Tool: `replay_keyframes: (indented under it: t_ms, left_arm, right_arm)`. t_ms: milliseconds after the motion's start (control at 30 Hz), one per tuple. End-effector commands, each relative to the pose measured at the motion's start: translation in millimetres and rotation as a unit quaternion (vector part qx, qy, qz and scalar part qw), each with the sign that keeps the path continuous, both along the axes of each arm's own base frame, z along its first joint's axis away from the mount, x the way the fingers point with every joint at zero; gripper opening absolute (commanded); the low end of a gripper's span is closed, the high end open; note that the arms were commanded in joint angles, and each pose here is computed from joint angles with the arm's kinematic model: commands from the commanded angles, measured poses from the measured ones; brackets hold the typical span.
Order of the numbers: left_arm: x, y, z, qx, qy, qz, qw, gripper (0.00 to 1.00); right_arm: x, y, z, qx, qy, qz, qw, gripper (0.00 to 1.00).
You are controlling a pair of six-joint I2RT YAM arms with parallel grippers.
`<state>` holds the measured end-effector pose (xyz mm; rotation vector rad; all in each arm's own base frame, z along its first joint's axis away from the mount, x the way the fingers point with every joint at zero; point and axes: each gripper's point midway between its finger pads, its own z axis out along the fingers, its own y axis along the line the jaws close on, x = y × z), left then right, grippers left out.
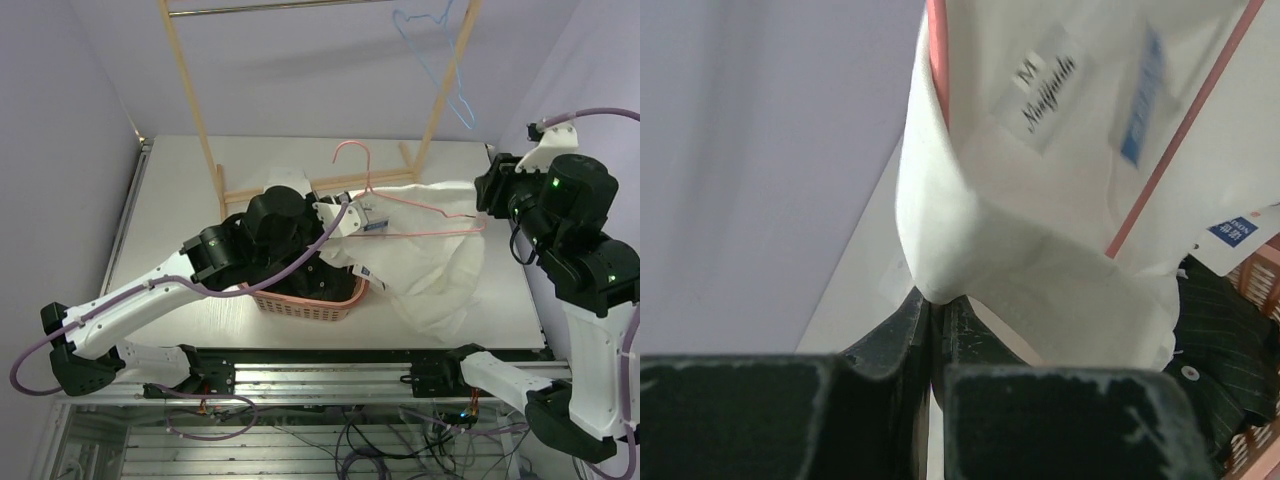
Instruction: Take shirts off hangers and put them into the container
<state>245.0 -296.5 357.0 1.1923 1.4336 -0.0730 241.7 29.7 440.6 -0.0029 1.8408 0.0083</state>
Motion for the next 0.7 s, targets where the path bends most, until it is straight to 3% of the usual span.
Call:
replay_keyframes:
  t_ms: [0,200,333,667]
  left_arm:
    - [6.6,-0.8,21.1,-0.018,-0.035,0.002,0.999,0.07]
    - [16.6,-34.1,36.6,-0.005,-0.083,-0.045,0.995,0.07]
    - [13.9,-48.2,48.4,-0.01,-0.088,-0.075,0.993,0.07]
    - [-2.1,-38.7,61.7,-0.023,-0.083,-0.1,0.991,0.07]
  right_arm:
    - [-21.9,26.8,38.4,0.026,-0.054,0.099,0.993,0.46]
    - [-63.7,49.8,49.4,0.045,-0.05,0.196,0.978,0.44]
    - [-71.4,53.7,29.0,0.05,-0.02,0.209,0.976,0.35]
    - [-69.6,72.7,-25.4,0.044,0.048,0.261,0.963,0.43]
